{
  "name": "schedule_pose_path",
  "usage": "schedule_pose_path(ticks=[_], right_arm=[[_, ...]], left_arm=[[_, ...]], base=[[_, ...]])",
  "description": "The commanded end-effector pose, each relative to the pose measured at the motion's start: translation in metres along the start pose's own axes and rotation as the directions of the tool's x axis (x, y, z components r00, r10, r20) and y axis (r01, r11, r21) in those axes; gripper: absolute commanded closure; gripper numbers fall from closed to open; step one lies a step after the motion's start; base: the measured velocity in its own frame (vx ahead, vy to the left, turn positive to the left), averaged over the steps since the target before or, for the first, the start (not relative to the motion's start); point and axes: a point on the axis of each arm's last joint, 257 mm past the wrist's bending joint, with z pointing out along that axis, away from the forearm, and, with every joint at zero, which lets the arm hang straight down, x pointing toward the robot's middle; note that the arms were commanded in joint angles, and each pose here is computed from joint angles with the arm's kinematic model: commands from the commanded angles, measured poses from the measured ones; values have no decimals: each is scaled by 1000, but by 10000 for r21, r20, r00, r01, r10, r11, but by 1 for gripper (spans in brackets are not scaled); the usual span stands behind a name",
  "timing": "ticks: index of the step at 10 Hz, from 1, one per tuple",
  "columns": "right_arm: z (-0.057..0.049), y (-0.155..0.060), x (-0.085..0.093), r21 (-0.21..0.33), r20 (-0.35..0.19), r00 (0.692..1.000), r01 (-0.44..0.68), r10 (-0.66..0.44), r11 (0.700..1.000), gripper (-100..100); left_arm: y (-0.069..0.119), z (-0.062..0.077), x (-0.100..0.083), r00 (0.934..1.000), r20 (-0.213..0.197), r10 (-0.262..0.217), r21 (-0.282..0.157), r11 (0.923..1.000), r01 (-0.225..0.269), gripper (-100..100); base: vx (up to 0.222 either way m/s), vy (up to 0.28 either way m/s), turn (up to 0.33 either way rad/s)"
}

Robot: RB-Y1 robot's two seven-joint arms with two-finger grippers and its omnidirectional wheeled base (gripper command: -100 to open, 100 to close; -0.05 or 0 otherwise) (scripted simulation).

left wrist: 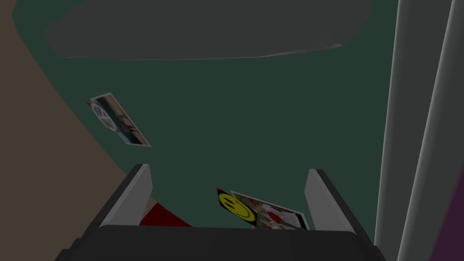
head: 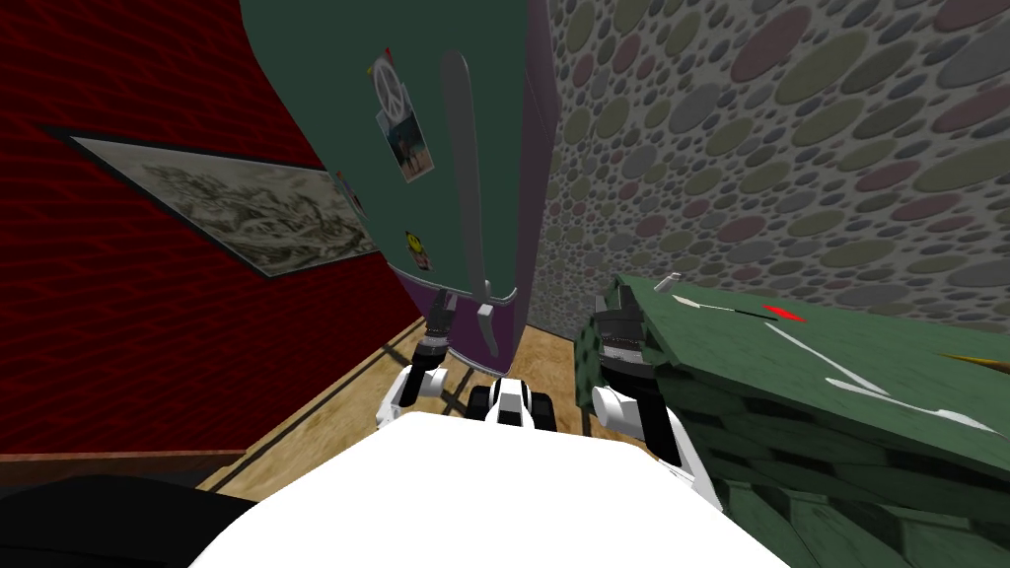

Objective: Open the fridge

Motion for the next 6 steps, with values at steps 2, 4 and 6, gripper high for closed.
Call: schedule_pose_path(ticks=[2, 4, 6], right_arm=[[0, 0, 0, 0, 0, 10000, 0, 0, 10000, 0], [0, 0, 0, 0, 0, 10000, 0, 0, 10000, 0], [0, 0, 0, 0, 0, 10000, 0, 0, 10000, 0]], left_arm=[[19, -7, 19, 9994, -325, -86, -76, 9999, 84, -100], [28, -11, 28, 9988, -463, -144, -121, 9998, 138, -100], [38, -15, 38, 9978, -624, -206, -174, 9997, 195, -100]], base=[[-23, -13, -72], [-25, -11, -50], [-20, -13, -69]])
